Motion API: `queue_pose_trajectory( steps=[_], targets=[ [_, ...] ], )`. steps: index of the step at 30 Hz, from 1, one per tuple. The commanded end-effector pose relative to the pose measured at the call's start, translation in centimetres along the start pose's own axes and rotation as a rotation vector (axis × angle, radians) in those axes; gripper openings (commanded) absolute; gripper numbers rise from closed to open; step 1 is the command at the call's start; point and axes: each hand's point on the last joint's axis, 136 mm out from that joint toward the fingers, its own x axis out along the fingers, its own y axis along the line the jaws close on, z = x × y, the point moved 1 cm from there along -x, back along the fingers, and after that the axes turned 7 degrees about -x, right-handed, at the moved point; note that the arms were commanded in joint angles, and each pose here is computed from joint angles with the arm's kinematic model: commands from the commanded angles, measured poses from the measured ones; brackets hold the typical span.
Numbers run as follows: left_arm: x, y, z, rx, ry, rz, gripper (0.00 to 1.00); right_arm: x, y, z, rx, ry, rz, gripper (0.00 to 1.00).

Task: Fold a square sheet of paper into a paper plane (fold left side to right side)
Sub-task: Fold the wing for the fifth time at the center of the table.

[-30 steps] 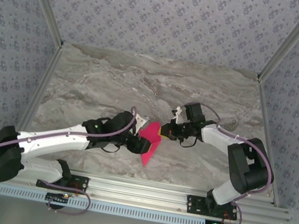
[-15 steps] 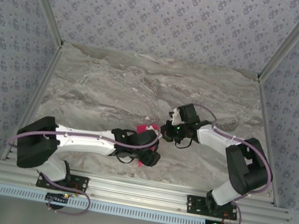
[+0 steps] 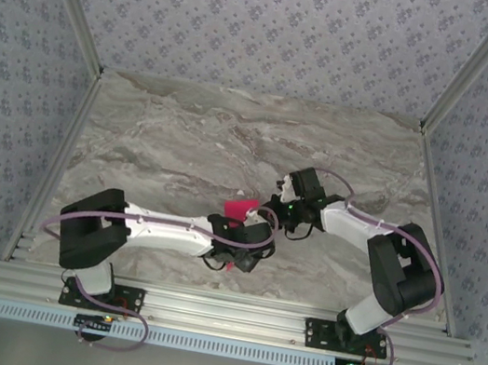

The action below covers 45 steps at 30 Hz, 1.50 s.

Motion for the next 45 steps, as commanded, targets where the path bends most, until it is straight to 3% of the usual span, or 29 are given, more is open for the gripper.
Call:
queue_pose_trajectory(
  steps=[1,6,16,34,38,45],
  targets=[
    [0.2,0.5,0.2,-0.008,-0.005,0.053,0.60,0.4,0.6,-0.3,0.019,0.030,0.010,0.00],
    [0.5,0.6,0.3,0.000,-0.002,0.077,0.54,0.5,0.8,-0.2,0.016,0.035,0.012,0.00],
    [1.1,0.6,0.1,0.010,0.017,0.092,0.31,0.8,0.7,-0.3,0.013,0.049,-0.002,0.00],
    [-0.3,0.3,0.9,-0.002,-0.034,0.031,0.08,0.4,1.4,0.3,-0.004,0.049,0.003,0.01],
    [-0.7,-0.2,1.2,-0.009,-0.044,-0.008,0.03,-0.2,1.8,0.6,-0.026,0.040,0.011,0.09],
    [-1.6,-0.3,2.1,-0.110,-0.082,-0.180,0.00,-4.5,3.1,2.9,-0.106,-0.112,0.098,0.47]
  ],
)
